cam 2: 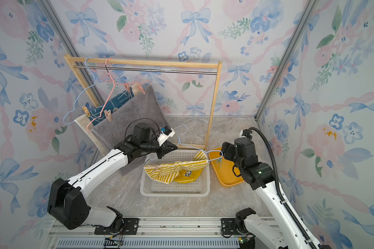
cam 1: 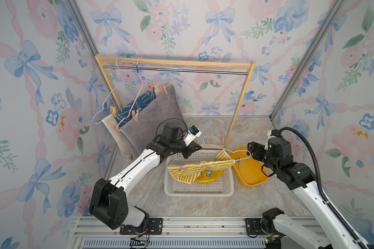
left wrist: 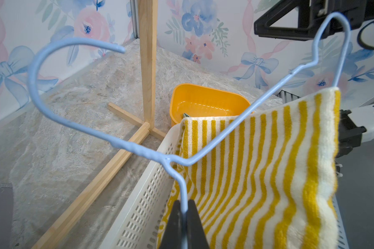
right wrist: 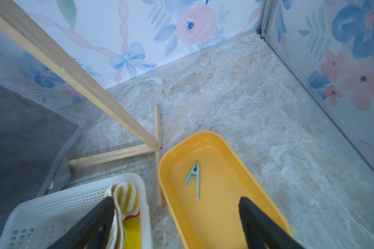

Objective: Remove the clothespins securing towels to the hanger
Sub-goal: Place the clothespin in the storage box, then remove the clothespin from the hanger.

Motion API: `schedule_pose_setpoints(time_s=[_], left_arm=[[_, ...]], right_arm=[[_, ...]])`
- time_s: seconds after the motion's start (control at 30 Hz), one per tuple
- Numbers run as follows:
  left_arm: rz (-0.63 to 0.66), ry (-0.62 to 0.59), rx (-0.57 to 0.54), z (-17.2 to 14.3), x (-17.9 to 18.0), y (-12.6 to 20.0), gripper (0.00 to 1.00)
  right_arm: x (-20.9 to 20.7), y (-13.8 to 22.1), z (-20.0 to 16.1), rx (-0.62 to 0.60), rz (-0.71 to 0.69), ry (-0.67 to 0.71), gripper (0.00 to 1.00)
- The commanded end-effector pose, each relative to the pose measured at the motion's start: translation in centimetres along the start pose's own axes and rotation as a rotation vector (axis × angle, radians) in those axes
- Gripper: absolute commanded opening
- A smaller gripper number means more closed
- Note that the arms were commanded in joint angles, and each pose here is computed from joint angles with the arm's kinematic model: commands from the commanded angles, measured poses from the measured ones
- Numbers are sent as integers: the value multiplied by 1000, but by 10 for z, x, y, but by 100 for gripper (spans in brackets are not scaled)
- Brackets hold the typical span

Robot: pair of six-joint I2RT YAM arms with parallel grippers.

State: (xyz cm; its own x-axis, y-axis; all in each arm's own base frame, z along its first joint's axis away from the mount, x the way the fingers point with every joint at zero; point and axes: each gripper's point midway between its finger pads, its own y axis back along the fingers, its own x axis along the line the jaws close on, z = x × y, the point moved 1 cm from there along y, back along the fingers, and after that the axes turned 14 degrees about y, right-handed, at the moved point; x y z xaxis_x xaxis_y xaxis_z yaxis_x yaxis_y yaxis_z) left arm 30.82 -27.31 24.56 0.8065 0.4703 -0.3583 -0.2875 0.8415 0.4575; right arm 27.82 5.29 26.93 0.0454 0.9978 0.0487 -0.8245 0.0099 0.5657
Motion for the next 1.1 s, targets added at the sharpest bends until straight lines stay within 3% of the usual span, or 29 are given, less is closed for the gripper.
schedule_pose_setpoints(time_s=[0.0, 0.13, 0.27, 0.47, 0.57, 0.67, 0.93, 1.07], left_arm=[[26, 28, -21, 11, 7, 2, 0], [24, 21, -36, 16, 6, 7, 0], [7, 18, -43, 18, 1, 9, 0], [1, 25, -38, 17, 1, 7, 0], [2, 30, -37, 17, 2, 7, 0], [-7, 39, -33, 18, 3, 4, 0], [-75, 78, -37, 26, 5, 3, 0], [-76, 89, -28, 22, 7, 0, 0]], right_arm=[[-23, -13, -31, 126, -105, 60, 93], [-47, -36, -54, 272, -206, 59, 92], [-65, -46, -59, 287, -264, 35, 93], [-65, -7, 0, 54, -220, 14, 94], [-27, 20, 32, -107, -18, 103, 93], [29, 43, 38, -238, 219, 280, 93], [169, 88, -27, -553, 670, 848, 92], [218, 89, -56, -591, 788, 1038, 89]])
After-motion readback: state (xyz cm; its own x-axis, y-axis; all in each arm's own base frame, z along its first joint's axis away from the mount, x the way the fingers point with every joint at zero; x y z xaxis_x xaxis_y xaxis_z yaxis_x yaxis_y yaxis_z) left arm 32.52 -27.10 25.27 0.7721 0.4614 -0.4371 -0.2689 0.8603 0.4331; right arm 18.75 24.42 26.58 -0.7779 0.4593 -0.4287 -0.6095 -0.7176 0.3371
